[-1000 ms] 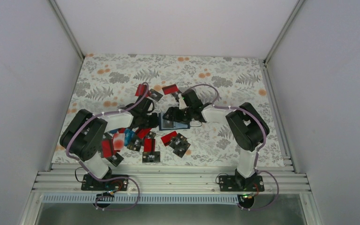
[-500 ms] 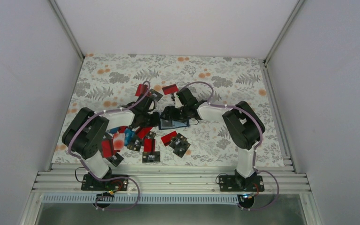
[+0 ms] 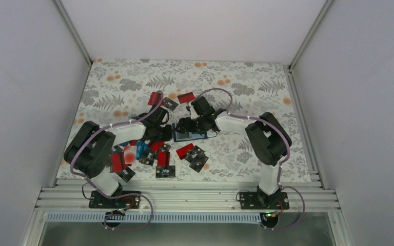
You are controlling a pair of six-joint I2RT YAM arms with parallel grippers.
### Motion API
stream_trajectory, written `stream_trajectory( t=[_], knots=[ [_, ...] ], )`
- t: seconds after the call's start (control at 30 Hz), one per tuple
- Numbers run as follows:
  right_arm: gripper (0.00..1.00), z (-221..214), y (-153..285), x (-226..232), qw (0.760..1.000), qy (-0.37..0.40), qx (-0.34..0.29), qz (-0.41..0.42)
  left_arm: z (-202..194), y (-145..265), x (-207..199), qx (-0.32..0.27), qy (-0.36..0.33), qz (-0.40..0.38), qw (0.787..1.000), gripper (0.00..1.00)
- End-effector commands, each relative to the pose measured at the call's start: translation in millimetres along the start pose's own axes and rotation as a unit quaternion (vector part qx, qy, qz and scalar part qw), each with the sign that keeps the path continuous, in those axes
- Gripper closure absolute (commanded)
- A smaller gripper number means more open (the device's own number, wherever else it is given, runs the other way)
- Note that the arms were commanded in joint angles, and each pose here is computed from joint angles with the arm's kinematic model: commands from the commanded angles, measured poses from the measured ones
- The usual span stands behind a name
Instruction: Put the credit cards into the card holder
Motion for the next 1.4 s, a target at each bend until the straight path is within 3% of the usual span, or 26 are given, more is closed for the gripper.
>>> stream_trajectory(
  t=[0.0, 0.13, 0.67, 1.37],
  knots=[
    [0.15, -5.4, 24.4, 10.4, 1.0, 0.021, -0.021, -0.008, -11.7, 18.2, 6.4, 0.0, -0.006, 0.034, 0.999, 0.79],
    [0.13, -13.7, 36.7, 9.3, 0.999, 0.016, -0.027, -0.009, -22.0, 27.1, 11.3, -0.001, -0.002, 0.044, 0.999, 0.7],
    [0.14, -114.3, 63.5, 20.7, 0.999, -0.033, 0.006, 0.038, -95.3, 28.7, 4.1, 0.041, -0.007, 0.094, 0.995, 0.72],
    [0.19, -201.7, 9.0, 48.1, 0.982, -0.126, 0.136, 0.04, -146.2, 26.4, -10.9, 0.056, -0.021, 0.115, 0.992, 0.74]
  ],
)
Point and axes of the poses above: each gripper's point midway between its finger pads, its own y axis back along the fingers, its own x axis along the line the jaws close on, z = x × y, the point moved 10 cm from there along y, back along the fingers, and after that the axes turned 3 degrees about -y, right-handed, at the moved point
